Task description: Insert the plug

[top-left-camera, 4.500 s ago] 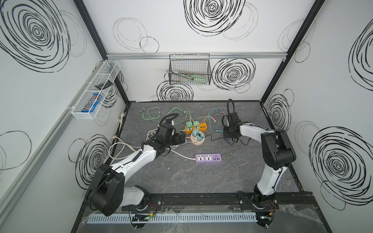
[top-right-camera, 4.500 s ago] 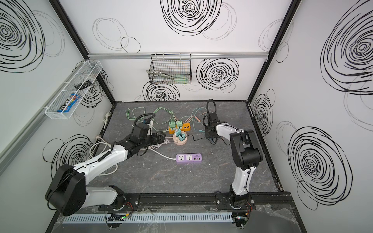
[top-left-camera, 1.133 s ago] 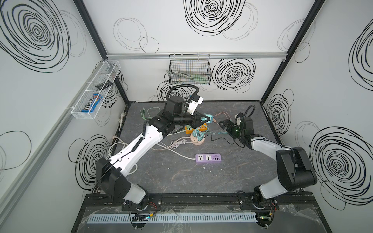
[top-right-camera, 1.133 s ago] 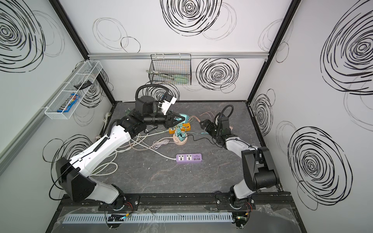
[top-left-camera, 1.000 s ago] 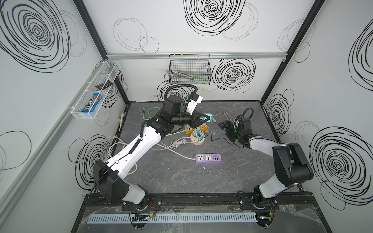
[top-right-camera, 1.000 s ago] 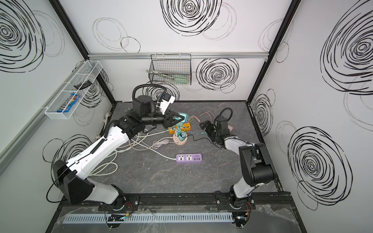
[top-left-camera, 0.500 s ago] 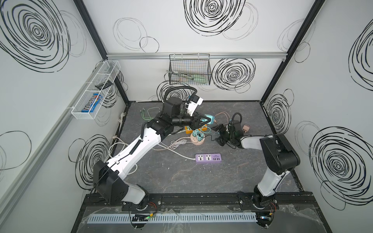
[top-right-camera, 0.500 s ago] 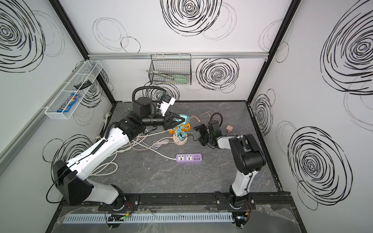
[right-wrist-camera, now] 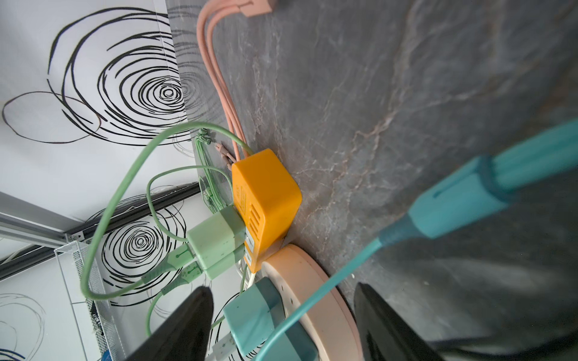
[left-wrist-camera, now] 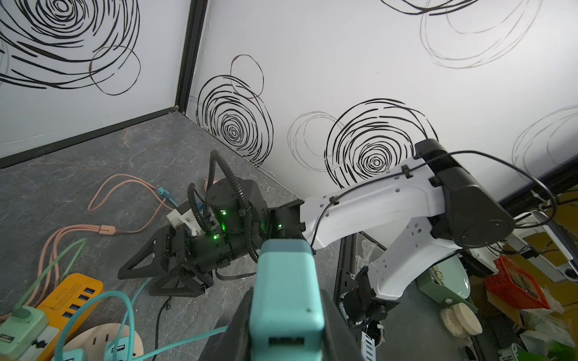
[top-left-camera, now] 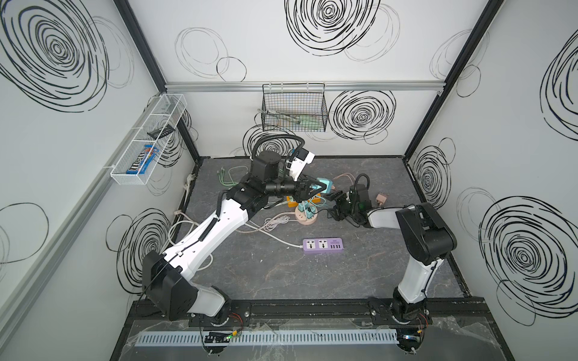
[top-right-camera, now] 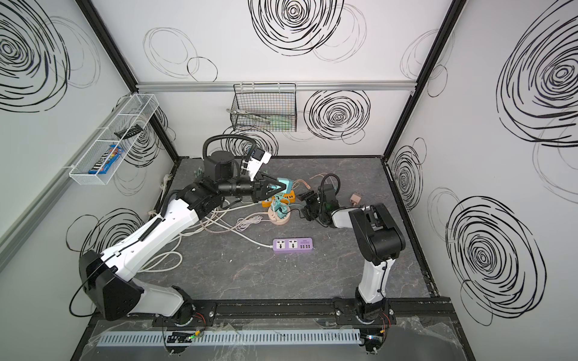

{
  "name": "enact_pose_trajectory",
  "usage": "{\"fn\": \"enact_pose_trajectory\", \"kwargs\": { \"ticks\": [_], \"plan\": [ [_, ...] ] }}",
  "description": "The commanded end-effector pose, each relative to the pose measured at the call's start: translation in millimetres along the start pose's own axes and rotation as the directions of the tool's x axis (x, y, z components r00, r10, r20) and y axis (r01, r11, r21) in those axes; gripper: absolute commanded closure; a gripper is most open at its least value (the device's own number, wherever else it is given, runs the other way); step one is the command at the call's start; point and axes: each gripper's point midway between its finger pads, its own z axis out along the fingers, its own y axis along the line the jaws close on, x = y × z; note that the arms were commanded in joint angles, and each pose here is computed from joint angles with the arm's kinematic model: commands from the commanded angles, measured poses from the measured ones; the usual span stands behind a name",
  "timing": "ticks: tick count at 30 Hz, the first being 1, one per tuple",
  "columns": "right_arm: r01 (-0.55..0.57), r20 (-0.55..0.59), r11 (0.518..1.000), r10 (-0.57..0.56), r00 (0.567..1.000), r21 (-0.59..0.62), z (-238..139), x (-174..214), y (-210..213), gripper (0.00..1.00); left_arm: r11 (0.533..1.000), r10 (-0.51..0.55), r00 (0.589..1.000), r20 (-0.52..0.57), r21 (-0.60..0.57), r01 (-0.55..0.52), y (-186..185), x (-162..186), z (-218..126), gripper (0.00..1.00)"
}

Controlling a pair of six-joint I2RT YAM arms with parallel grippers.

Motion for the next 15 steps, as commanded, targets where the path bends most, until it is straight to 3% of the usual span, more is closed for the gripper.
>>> {"fn": "enact_pose_trajectory", "kwargs": {
  "ticks": [1,4,10,13,15],
  "plan": [
    [-0.027,0.003,1.000,0.027,1.000,-0.004,13,-2,-2,0.26,0.997,0.074,0.996,0.044,0.032,-0.076,-15,-14,-9,1.00],
    [-0.022,0.010,1.000,0.022,1.000,-0.010,23,-6,-2,0.35,0.996,0.077,0.996,0.043,0.037,-0.079,-16,-13,-10,1.00],
    [0.012,0.153,0.999,-0.004,0.988,-0.052,13,-33,3,0.80,0.995,0.096,0.994,0.050,0.022,-0.097,-16,-13,-21,1.00],
    [0.135,0.265,0.987,-0.108,0.958,-0.088,-17,-50,31,0.93,0.991,0.130,0.990,0.048,0.006,-0.131,-19,-12,-29,1.00],
    [0.256,0.363,0.964,-0.214,0.907,-0.073,-46,-59,57,0.97,0.988,0.154,0.986,0.057,-0.013,-0.154,-20,-13,-36,1.00]
  ]
}}
